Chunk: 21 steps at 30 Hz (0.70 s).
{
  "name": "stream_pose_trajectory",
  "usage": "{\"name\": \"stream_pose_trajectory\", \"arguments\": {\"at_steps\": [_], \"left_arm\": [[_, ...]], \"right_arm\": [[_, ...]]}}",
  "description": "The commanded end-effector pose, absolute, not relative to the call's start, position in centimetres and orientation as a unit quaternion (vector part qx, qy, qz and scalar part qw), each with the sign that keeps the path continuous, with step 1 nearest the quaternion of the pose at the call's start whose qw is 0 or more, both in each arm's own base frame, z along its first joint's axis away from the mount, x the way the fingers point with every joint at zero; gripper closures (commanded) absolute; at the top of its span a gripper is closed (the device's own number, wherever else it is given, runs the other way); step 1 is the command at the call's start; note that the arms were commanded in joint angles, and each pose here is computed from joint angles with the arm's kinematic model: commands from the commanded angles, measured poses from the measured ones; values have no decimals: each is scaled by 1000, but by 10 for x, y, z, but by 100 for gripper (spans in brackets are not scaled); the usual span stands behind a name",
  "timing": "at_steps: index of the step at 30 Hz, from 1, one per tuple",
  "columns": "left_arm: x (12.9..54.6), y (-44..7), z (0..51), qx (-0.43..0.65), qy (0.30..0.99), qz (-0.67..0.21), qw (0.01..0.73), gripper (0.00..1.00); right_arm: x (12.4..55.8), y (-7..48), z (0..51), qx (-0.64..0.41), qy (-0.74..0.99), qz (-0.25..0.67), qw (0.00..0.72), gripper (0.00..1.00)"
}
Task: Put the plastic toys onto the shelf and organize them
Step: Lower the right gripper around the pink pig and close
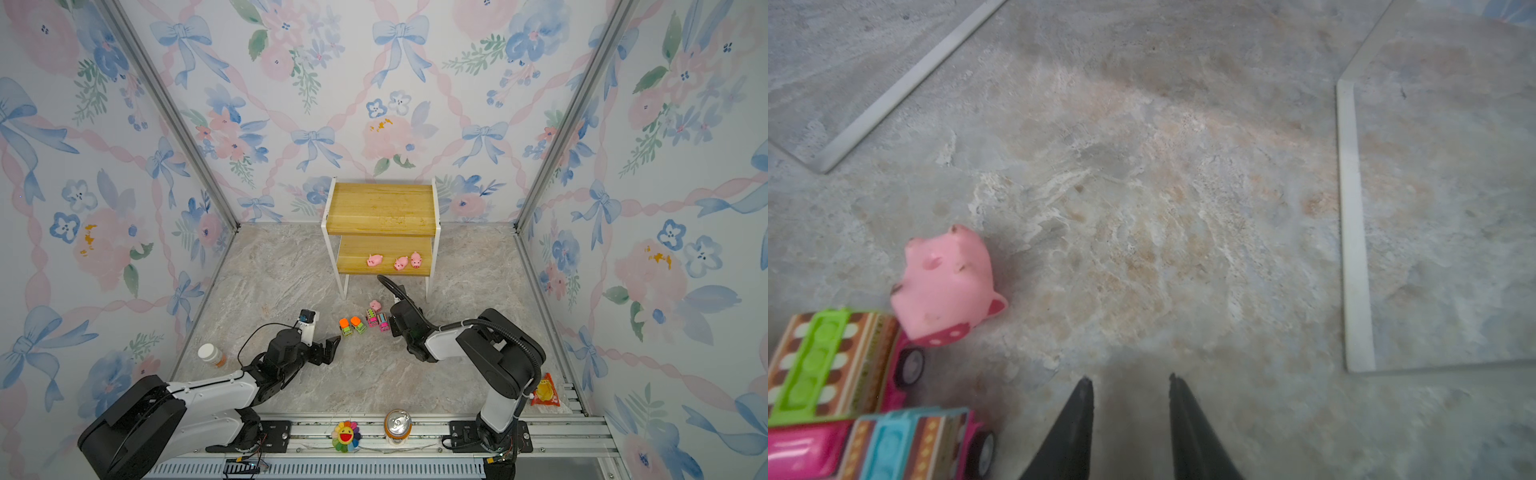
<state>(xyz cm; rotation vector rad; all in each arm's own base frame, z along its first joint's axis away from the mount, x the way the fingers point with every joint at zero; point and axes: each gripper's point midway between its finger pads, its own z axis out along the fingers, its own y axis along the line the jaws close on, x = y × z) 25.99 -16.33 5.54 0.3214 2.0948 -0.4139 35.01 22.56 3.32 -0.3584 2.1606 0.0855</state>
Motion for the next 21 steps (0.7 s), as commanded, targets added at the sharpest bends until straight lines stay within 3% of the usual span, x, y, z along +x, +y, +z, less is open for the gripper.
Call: {"name": "stream_pose_trajectory", "arguments": {"at_steps": [1,21], "left_arm": [[266,-165,63,132,851,-165,481,2],[265,-162,64,128,849,-161,486,2]], "right_arm": [[354,232,30,-159,878,39,450,67],[326,293,9,-243,862,145,421,69]]}}
